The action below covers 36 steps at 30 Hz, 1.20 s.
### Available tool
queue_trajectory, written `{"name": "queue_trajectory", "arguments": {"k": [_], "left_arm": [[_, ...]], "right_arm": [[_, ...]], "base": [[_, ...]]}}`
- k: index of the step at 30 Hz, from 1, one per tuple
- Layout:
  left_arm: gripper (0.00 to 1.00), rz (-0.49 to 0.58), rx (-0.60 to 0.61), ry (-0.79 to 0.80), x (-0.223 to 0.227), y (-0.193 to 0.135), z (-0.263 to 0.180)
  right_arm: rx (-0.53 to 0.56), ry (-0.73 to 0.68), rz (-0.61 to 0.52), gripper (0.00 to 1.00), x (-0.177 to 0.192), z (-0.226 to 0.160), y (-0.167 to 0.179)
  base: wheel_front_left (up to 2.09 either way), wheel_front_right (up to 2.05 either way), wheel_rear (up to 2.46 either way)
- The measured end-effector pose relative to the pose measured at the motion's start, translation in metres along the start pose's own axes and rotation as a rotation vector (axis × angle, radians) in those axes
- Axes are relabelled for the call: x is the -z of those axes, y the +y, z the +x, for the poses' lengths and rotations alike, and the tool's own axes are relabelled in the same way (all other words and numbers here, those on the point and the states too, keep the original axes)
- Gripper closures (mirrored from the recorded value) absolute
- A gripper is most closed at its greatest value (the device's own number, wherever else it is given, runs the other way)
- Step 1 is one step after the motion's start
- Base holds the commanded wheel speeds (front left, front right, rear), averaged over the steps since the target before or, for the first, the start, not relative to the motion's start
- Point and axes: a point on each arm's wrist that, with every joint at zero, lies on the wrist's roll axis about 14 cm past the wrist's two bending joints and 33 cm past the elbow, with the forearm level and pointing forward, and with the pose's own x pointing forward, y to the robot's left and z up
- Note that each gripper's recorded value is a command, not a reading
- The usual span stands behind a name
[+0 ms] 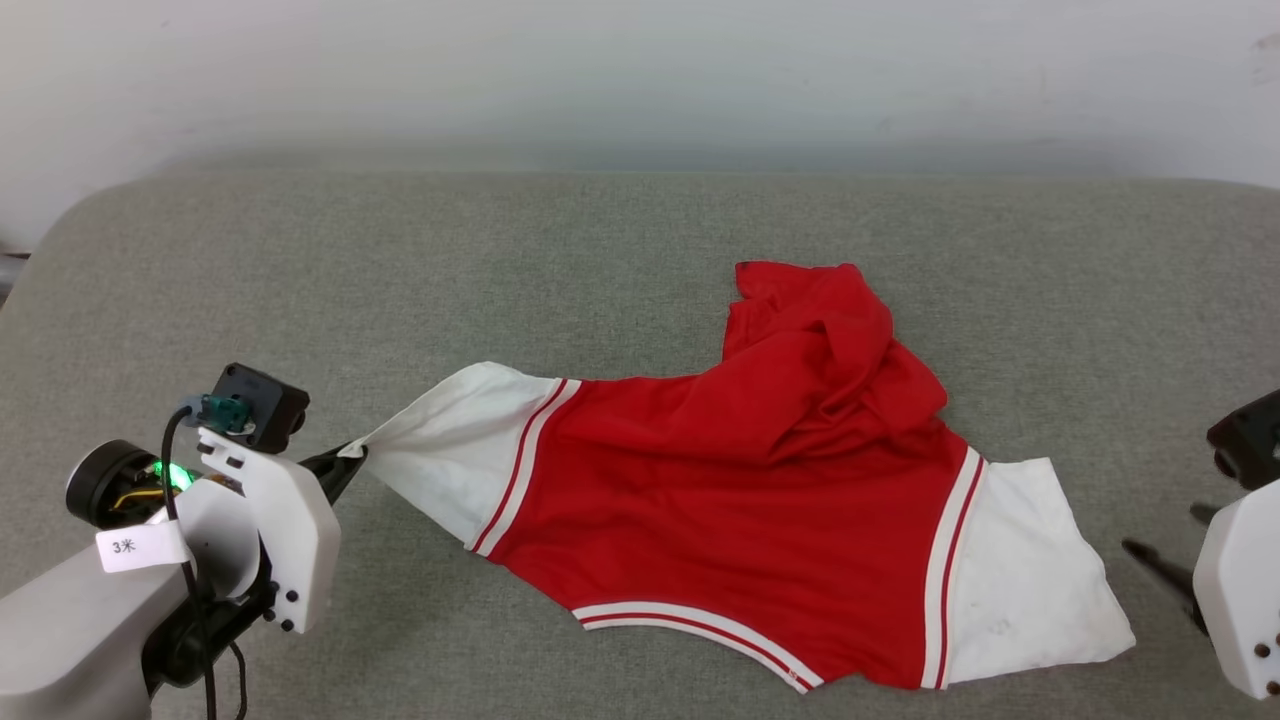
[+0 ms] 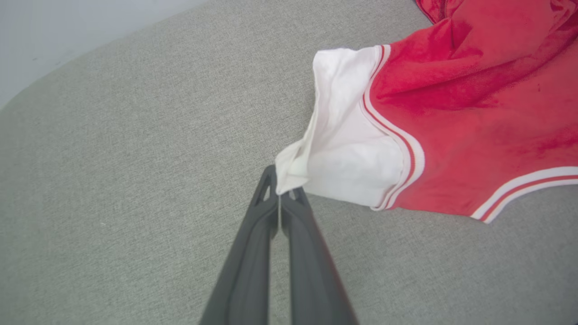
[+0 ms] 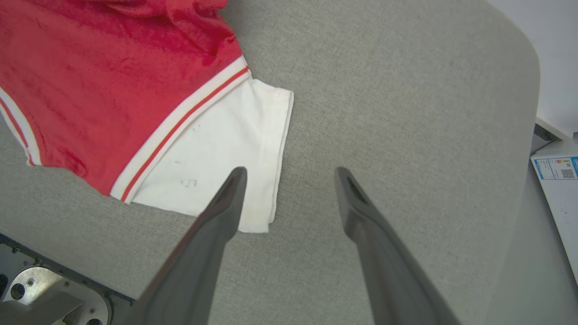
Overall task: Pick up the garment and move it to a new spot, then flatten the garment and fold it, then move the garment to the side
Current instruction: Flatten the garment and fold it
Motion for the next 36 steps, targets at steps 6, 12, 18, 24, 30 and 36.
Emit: {"name": "queue_trajectory", "arguments": {"k": [6,12,18,24,30,36], "left_arm": [[1.00,-0.002,0.006,-0.009,0.000,-0.003,0.005],[1.00,-0.001,0.002,-0.013,0.002,0.001,0.011],[1.00,-0.008,-0.003,-0.003,0.007,0.005,0.015],[1.00,-0.013,-0.004,-0.009,0.008,0.005,0.014],[1.00,-0.018,0.001,-0.058,-0.002,-0.002,0.005],[1.00,-0.034,0.012,-0.171,-0.028,-0.009,-0.013]], "right_arm": [[-0.065,0.216,0.044,0.00,0.043,0.024,0.011],[-0.108,0.339,0.078,0.00,0.078,0.057,0.026],[-0.130,0.406,0.041,0.00,0.098,0.076,0.036],[-0.148,0.366,0.064,1.00,0.101,0.082,0.040],[-0.162,0.193,0.122,1.00,0.075,0.079,0.046],[-0.146,-0.049,0.160,1.00,0.027,0.056,0.038]], "base": [[0.00,0.00,0.00],[0.00,0.00,0.00],[0.00,0.00,0.00],[0.00,0.00,0.00],[0.00,0.00,0.00],[0.00,0.00,0.00]]}}
